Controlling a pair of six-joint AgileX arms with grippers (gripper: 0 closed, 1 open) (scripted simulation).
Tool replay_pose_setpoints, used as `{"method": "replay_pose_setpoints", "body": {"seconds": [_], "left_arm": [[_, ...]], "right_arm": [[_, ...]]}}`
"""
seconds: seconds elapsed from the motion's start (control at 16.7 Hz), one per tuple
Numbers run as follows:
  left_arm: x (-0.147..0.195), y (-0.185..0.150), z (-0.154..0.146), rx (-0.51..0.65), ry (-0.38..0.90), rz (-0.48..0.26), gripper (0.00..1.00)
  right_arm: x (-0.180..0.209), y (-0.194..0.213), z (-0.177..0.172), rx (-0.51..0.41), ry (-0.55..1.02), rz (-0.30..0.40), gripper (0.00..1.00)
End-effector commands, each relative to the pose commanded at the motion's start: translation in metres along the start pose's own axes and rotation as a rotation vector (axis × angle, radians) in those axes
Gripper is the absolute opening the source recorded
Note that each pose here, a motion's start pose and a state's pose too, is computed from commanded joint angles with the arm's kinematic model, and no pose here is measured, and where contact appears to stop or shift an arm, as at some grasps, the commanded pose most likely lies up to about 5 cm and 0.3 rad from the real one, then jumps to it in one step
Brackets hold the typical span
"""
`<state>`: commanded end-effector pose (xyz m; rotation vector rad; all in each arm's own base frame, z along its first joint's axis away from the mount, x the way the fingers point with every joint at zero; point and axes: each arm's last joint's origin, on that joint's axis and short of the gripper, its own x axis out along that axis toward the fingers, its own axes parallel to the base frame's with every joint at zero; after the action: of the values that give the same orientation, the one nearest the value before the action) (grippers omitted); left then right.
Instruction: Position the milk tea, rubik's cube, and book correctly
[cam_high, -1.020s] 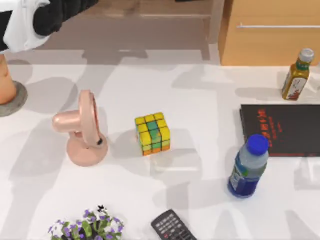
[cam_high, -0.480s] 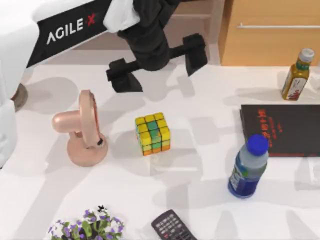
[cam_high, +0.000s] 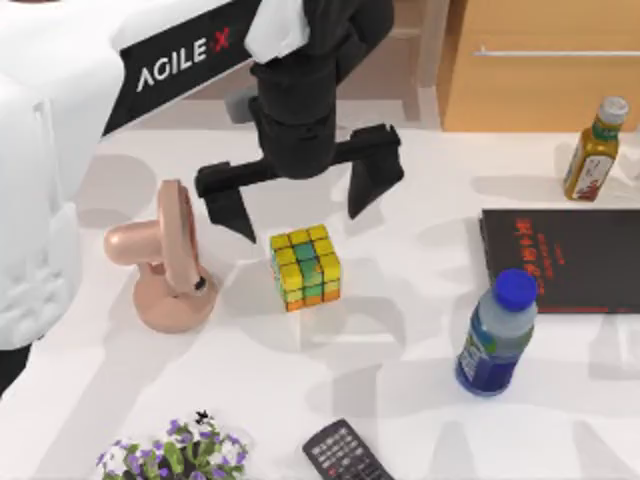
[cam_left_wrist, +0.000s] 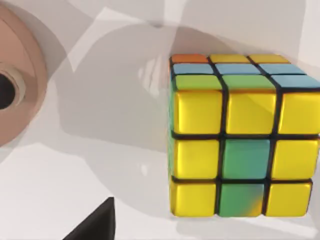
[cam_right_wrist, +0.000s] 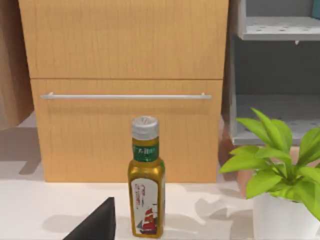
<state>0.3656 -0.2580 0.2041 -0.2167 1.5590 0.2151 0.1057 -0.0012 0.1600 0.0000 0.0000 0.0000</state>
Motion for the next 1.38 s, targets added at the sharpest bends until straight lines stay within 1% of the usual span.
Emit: {"method": "replay_pose_setpoints", "body": {"seconds": [0.36,0.6,0.72,0.84,1.14,1.38], "left_arm": [[0.000,0.001,0.000,-0.004,0.000,-0.002,1.00],[0.024,-0.011,-0.014,0.001,0.000,0.000,1.00],[0.042,-0.010,-0.012,-0.001,0.000,0.000,1.00],[0.056,-0.004,-0.004,0.000,0.001,0.001,1.00],[0.060,0.000,0.000,0.000,0.001,0.001,1.00],[0.060,0.000,0.000,0.000,0.001,0.001,0.70]], "right_arm": [[0.000,0.000,0.000,0.000,0.000,0.000,1.00],[0.000,0.000,0.000,0.000,0.000,0.000,1.00],[0.000,0.000,0.000,0.000,0.000,0.000,1.00],[0.000,0.000,0.000,0.000,0.000,0.000,1.00],[0.000,0.000,0.000,0.000,0.000,0.000,1.00],[0.000,0.000,0.000,0.000,0.000,0.000,1.00]]}}
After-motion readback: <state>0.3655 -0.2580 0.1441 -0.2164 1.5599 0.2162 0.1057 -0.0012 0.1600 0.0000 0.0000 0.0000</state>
